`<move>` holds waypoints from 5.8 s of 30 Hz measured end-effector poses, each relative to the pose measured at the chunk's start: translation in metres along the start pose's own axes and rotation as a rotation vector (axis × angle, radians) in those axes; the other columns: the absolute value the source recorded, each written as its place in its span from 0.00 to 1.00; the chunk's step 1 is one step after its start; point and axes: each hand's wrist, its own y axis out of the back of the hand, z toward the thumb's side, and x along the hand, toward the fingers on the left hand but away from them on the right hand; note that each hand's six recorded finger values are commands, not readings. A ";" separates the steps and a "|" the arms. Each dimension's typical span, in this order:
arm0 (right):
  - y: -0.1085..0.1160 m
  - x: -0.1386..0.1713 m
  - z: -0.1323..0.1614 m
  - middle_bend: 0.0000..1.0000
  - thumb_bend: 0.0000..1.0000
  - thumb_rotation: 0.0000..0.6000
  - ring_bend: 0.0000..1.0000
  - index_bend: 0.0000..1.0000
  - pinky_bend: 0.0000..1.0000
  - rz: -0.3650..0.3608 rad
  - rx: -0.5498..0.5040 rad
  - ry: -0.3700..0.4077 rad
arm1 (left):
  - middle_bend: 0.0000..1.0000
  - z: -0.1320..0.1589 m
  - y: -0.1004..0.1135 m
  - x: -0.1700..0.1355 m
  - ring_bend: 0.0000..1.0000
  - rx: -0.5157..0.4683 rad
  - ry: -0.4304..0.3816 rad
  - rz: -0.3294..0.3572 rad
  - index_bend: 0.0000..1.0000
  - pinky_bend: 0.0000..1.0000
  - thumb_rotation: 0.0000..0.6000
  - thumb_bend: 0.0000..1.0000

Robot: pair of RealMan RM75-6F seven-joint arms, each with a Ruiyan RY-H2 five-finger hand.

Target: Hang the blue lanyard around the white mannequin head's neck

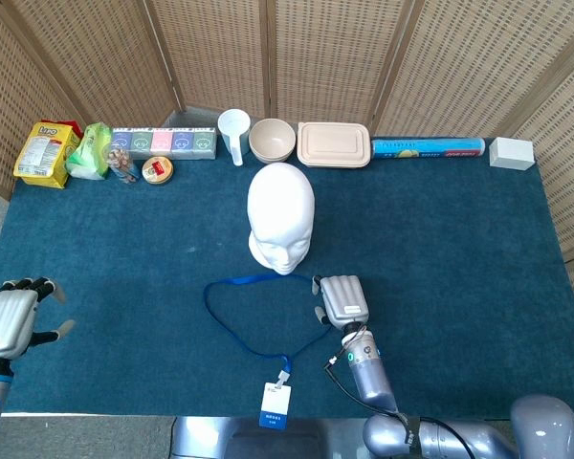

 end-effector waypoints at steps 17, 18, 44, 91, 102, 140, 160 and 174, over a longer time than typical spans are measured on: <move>-0.008 -0.013 -0.004 0.80 0.34 1.00 0.99 0.45 1.00 -0.001 0.015 -0.033 | 0.46 0.001 0.000 0.000 0.40 -0.004 -0.002 -0.001 0.52 0.33 0.95 0.19; -0.009 -0.013 -0.005 0.80 0.34 0.99 0.99 0.45 1.00 -0.001 0.016 -0.035 | 0.46 0.001 0.000 -0.001 0.40 -0.004 -0.002 -0.001 0.52 0.33 0.95 0.19; -0.011 -0.021 -0.027 0.80 0.34 0.99 0.99 0.45 1.00 -0.016 0.050 -0.079 | 0.46 0.006 -0.002 0.002 0.40 -0.011 -0.015 -0.004 0.52 0.33 0.95 0.19; -0.011 -0.028 -0.035 0.80 0.35 0.99 1.00 0.46 1.00 -0.014 0.053 -0.120 | 0.46 0.001 -0.002 -0.002 0.40 -0.029 -0.009 -0.001 0.52 0.32 0.95 0.19; -0.011 -0.030 -0.033 0.80 0.39 0.99 1.00 0.55 1.00 -0.014 0.051 -0.120 | 0.46 0.000 -0.002 -0.003 0.40 -0.031 -0.007 0.000 0.52 0.32 0.95 0.19; 0.002 -0.019 -0.018 0.80 0.48 0.99 1.00 0.59 1.00 -0.044 0.035 -0.064 | 0.54 0.021 -0.010 0.019 0.51 0.028 -0.045 -0.032 0.52 0.44 0.94 0.19; 0.005 -0.006 -0.013 0.81 0.48 0.99 1.00 0.60 1.00 -0.042 -0.002 -0.009 | 1.00 0.123 -0.049 0.097 1.00 0.182 -0.203 -0.090 0.52 1.00 0.84 0.18; 0.005 -0.003 -0.017 0.81 0.48 0.99 1.00 0.60 1.00 -0.034 -0.025 -0.006 | 1.00 0.179 -0.088 0.116 1.00 0.084 -0.163 -0.196 0.52 1.00 0.87 0.23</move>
